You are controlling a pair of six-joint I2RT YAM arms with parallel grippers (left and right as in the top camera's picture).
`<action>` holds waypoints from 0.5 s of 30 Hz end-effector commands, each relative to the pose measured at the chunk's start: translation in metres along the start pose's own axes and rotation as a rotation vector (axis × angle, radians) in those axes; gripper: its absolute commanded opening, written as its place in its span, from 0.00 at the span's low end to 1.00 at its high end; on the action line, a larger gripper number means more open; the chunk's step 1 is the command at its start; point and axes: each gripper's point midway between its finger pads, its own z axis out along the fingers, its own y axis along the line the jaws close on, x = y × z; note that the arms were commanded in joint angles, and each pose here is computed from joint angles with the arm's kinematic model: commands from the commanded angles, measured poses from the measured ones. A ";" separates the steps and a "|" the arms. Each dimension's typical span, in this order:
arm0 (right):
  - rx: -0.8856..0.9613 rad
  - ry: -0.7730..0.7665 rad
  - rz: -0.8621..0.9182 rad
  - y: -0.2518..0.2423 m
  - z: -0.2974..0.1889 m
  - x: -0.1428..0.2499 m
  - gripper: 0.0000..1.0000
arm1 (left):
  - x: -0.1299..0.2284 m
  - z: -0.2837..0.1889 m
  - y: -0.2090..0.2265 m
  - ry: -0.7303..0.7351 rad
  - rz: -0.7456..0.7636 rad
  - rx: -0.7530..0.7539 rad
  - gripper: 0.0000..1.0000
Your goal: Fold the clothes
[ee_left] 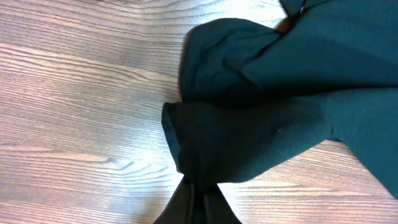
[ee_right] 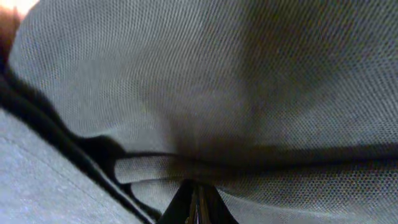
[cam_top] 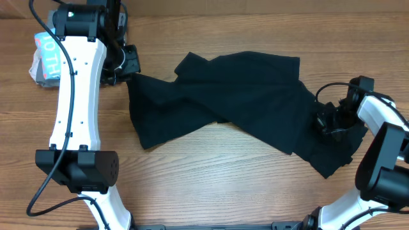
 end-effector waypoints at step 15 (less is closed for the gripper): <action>0.305 -0.235 0.478 -0.140 -0.036 -0.122 0.04 | -0.005 0.004 0.019 0.008 -0.051 -0.020 0.04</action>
